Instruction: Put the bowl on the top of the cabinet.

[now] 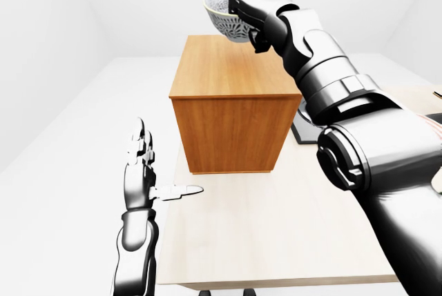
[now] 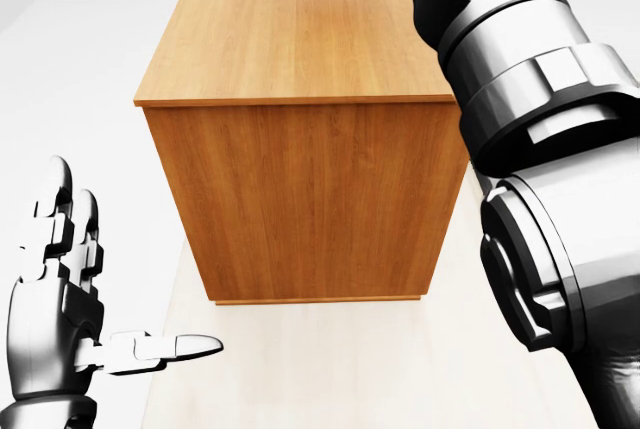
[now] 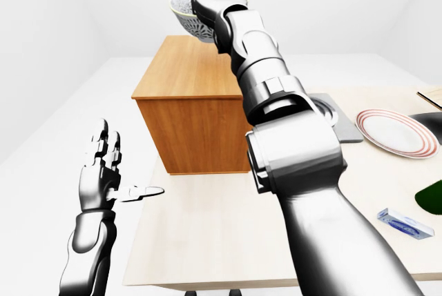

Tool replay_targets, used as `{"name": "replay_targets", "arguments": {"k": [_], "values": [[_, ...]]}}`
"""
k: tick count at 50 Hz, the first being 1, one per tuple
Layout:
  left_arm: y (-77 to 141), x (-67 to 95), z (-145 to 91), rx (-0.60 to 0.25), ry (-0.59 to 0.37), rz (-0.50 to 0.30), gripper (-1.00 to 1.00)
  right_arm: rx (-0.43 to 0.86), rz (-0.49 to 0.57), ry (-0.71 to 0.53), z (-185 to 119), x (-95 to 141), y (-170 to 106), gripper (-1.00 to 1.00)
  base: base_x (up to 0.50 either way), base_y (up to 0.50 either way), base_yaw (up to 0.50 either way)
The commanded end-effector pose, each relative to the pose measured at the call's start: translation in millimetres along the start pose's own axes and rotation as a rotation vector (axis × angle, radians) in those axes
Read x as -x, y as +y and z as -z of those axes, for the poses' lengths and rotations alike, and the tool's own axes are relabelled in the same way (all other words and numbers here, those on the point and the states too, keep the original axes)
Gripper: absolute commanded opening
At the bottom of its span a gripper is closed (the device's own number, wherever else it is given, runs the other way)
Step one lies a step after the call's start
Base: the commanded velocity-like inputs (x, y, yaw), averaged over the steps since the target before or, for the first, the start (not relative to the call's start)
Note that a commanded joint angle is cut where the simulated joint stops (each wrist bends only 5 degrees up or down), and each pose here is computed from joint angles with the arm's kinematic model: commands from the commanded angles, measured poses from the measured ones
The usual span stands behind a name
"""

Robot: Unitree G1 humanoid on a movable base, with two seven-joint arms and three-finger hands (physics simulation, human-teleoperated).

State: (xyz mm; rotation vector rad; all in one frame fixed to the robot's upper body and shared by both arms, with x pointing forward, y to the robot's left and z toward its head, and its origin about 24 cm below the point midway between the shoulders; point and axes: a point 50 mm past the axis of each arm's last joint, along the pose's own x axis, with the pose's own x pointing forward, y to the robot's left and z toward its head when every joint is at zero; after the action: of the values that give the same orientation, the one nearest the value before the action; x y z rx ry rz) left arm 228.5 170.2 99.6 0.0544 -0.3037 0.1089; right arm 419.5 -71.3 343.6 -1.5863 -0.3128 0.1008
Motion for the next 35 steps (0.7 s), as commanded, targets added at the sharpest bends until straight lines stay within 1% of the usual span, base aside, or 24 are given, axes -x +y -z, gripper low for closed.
{"name": "replay_targets", "arguments": {"k": [1,20,35], "values": [[0.1,0.7,0.7,-0.001,0.004,0.002,1.00,0.010,-0.005,-0.011,-4.2,-1.2,10.6,-1.00,0.00,0.00,0.00],[-0.5,1.4,-0.3,0.001,0.001,0.011,1.00,0.005,-0.048,-0.011,-4.1,-2.1,32.1,-1.00,0.00,0.00,0.00],[0.3,-0.4,-0.8,0.001,-0.004,0.003,1.00,0.002,-0.063,-0.012,-4.4,-2.1,34.5,-1.00,0.00,0.00,0.00]]}}
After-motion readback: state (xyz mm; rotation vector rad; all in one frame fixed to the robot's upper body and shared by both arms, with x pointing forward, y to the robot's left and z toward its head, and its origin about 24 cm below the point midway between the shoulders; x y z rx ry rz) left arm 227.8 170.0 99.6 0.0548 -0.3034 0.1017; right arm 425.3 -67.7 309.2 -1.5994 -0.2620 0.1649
